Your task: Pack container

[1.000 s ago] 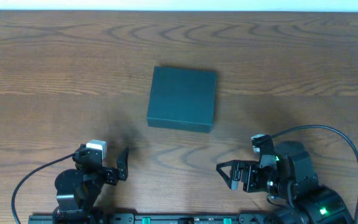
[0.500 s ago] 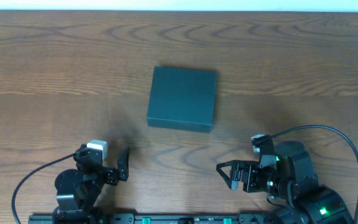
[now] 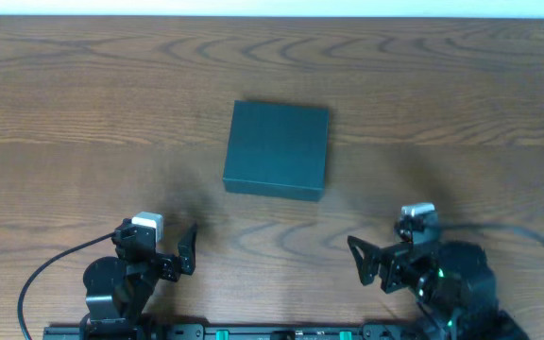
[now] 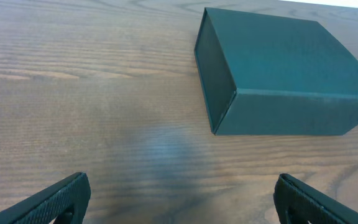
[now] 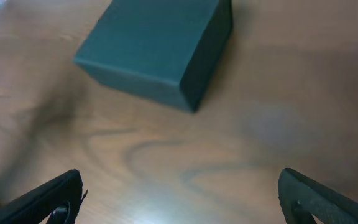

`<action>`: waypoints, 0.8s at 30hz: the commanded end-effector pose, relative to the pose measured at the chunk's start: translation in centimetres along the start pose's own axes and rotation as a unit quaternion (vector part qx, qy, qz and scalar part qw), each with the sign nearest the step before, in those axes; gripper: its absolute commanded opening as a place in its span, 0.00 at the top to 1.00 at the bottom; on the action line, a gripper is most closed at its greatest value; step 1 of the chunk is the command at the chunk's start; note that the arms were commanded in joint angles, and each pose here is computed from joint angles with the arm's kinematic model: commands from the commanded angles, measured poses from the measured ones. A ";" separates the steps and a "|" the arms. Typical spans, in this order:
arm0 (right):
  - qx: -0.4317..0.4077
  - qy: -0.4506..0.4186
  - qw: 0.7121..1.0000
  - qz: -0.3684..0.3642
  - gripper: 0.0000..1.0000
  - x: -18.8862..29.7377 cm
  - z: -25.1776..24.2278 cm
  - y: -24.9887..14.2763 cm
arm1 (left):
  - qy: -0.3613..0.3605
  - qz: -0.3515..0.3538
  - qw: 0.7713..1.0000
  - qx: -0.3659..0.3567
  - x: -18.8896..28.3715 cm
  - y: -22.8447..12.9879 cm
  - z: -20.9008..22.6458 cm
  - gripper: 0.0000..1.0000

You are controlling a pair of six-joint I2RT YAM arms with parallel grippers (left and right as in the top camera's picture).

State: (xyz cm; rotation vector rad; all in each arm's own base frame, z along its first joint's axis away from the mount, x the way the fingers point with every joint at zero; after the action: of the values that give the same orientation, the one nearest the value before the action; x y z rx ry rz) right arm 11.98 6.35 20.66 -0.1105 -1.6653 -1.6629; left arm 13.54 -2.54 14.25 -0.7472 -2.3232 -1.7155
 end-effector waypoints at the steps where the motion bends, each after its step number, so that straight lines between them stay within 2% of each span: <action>1: 0.125 -0.033 0.992 -0.008 0.01 -0.9 -0.8 -1.9 | -0.004 0.004 1.000 0.006 -0.2 -0.4 0.1 0.05; 5: 0.128 -0.046 0.990 -0.030 0.01 -2.5 -1.5 -3.7 | -0.004 0.004 1.000 0.006 -0.2 -0.4 0.1 0.05; 11: 0.066 -0.048 0.996 -0.040 0.01 -4.1 -2.0 -6.3 | -0.004 0.004 1.000 0.006 -0.2 -0.4 0.1 0.05; 24: 0.065 -0.056 0.995 -0.043 0.01 -4.0 -2.1 -6.3 | -0.004 0.004 1.000 0.006 -0.2 -0.4 0.1 0.04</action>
State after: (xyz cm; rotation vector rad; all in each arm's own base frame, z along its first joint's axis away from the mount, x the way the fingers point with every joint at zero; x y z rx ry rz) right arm 12.22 5.49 12.99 -0.0577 -1.8742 -1.6151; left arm 13.53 -2.55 14.25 -0.7476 -2.3237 -1.7149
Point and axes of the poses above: each gripper's point midway between its finger pads, its own x axis back along the fingers, its own z axis along the line the jaws close on, y = z × x, the point moved 8 cm from there along x, back along the fingers, and after that the axes turned 10 degrees about x, right-handed, at the moved point
